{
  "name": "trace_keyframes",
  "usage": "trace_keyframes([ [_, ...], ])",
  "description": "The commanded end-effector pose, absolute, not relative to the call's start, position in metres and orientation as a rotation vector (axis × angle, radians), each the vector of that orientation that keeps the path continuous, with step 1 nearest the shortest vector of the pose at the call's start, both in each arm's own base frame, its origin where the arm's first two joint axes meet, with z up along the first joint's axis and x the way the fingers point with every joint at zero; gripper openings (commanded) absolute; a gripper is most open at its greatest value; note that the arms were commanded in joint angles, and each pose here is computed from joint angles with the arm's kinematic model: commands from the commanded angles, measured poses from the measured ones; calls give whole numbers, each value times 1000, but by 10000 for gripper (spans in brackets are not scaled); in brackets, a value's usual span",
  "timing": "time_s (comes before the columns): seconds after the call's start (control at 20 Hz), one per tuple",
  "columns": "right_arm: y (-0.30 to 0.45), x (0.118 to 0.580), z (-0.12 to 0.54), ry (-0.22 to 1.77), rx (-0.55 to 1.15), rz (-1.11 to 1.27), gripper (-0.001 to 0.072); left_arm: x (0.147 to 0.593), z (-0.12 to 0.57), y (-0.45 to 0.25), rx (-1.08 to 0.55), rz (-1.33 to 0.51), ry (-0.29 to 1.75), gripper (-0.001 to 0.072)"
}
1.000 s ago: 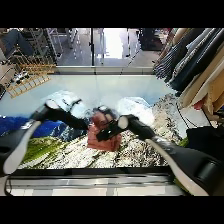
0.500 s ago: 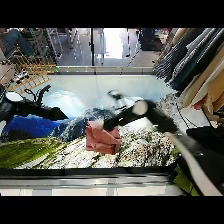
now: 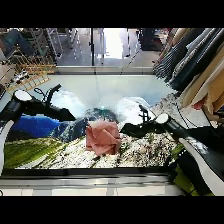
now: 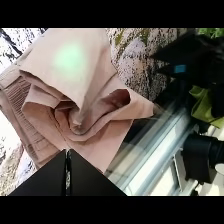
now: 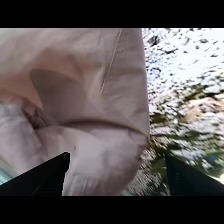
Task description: Fold the clothes and pants, and hang the long-sleeved shirts on hangers.
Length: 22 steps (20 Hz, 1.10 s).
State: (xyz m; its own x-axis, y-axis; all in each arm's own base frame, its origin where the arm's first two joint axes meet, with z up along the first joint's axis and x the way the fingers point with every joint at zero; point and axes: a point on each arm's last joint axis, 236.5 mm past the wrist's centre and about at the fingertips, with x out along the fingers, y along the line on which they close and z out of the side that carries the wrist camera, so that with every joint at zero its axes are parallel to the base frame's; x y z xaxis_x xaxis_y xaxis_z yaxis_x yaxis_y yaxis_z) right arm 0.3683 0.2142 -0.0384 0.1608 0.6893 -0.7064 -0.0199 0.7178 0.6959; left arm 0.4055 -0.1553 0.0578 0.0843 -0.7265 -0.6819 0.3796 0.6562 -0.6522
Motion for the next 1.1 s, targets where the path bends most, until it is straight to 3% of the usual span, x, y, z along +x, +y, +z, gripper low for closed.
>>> trace_keyframes([
  [0.0,238,381,-68,1303,836,641,709,394,58,-166,-324,-892,1262,11],
  [0.4,268,374,-101,1476,710,713,702,370,60,-170,-315,-959,1338,11],
  [0.45,275,371,-100,1480,707,727,614,370,60,-171,-312,-961,1339,11],
  [0.6,297,360,-93,1480,660,787,11,370,60,-171,-312,-962,1339,11],
  [0.75,284,377,-46,1393,537,734,10,362,65,-171,-306,-980,1352,11],
  [0.9,211,398,44,1226,356,543,9,355,84,-171,-280,-987,1317,11],
  [1.05,121,392,134,1051,442,407,7,348,110,-170,-241,-988,1250,10],
])
